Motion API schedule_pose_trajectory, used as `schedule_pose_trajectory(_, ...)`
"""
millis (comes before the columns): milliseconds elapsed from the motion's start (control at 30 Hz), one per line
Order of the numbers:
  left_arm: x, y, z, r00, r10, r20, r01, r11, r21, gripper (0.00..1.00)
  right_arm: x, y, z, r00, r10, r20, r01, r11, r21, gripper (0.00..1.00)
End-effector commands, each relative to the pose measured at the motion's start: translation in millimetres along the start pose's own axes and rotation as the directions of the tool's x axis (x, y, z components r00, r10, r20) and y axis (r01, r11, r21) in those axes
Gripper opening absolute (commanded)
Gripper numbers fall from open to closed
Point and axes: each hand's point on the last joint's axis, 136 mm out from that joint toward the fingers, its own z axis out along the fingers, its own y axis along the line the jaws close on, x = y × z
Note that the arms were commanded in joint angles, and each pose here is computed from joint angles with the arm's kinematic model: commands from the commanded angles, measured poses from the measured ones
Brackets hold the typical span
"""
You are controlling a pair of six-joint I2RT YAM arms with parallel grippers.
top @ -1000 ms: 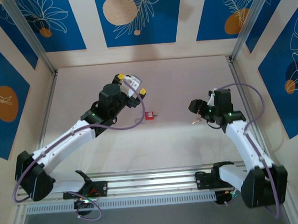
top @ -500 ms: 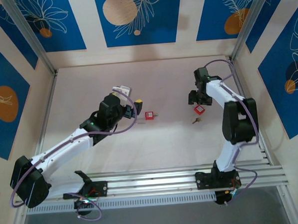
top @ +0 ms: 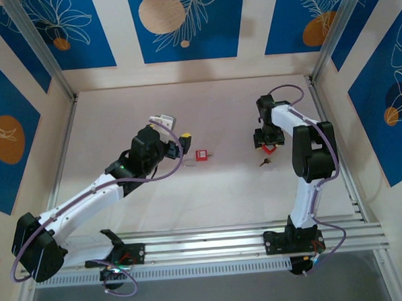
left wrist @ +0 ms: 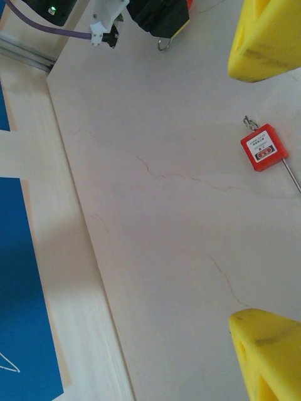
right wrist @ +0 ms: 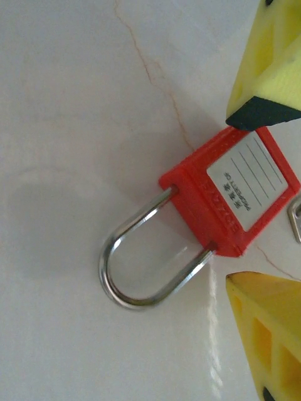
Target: Unlock with the key
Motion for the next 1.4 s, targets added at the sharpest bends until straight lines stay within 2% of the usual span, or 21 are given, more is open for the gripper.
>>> schedule_pose_trajectory(0, -9, -2, -1, 1.0, 0.006, 0.017, -0.006, 1.0, 0.014, 0.93, -1, -10, 5, 1.0, -0.003, -0.006, 0.003, 0.999, 0.035, 0.63)
schedule_pose_trajectory(133, -8, -2, 0, 1.0, 0.015, 0.016, -0.015, 1.0, 0.015, 0.93, -11, -20, 0, 0.999, 0.04, 0.033, -0.041, 0.999, 0.031, 0.62)
schedule_pose_trajectory(267, -8, -2, 0, 1.0, 0.018, 0.016, -0.018, 1.0, 0.014, 0.93, -13, -23, 9, 0.997, 0.073, 0.003, -0.073, 0.997, -0.007, 0.6)
schedule_pose_trajectory(467, -8, -2, 0, 1.0, 0.024, 0.018, -0.024, 1.0, 0.012, 0.93, -9, -15, 15, 0.995, 0.097, -0.016, -0.098, 0.993, -0.061, 0.51)
schedule_pose_trajectory(500, -8, -2, 0, 1.0, 0.025, 0.018, -0.025, 1.0, 0.013, 0.93, -7, -14, 14, 0.994, 0.103, -0.02, -0.104, 0.992, -0.067, 0.48)
schedule_pose_trajectory(667, -8, -2, -1, 0.999, 0.027, 0.02, -0.027, 1.0, 0.014, 0.93, -14, -23, -6, 0.986, 0.154, 0.059, -0.15, 0.987, -0.058, 0.33)
schedule_pose_trajectory(800, -10, -1, -2, 0.999, 0.029, 0.025, -0.029, 1.0, 0.011, 0.93, -23, -16, -35, 0.977, 0.156, 0.147, -0.146, 0.986, -0.081, 0.3)
schedule_pose_trajectory(933, -11, 2, -3, 0.999, 0.035, 0.03, -0.035, 0.999, -0.006, 0.93, -20, 23, -68, 0.97, 0.089, 0.224, -0.064, 0.991, -0.113, 0.29)
schedule_pose_trajectory(1067, -11, 5, -3, 0.999, 0.041, 0.032, -0.04, 0.999, -0.024, 0.93, 8, 89, -86, 0.968, -0.029, 0.251, 0.069, 0.986, -0.151, 0.29)
schedule_pose_trajectory(1200, -12, 12, -4, 0.998, 0.05, 0.04, -0.048, 0.997, -0.063, 0.93, 58, 157, -77, 0.954, -0.203, 0.219, 0.246, 0.951, -0.187, 0.3)
schedule_pose_trajectory(1367, -15, 16, -7, 0.996, 0.061, 0.057, -0.056, 0.995, -0.083, 0.93, 113, 210, -57, 0.893, -0.413, 0.18, 0.441, 0.882, -0.167, 0.32)
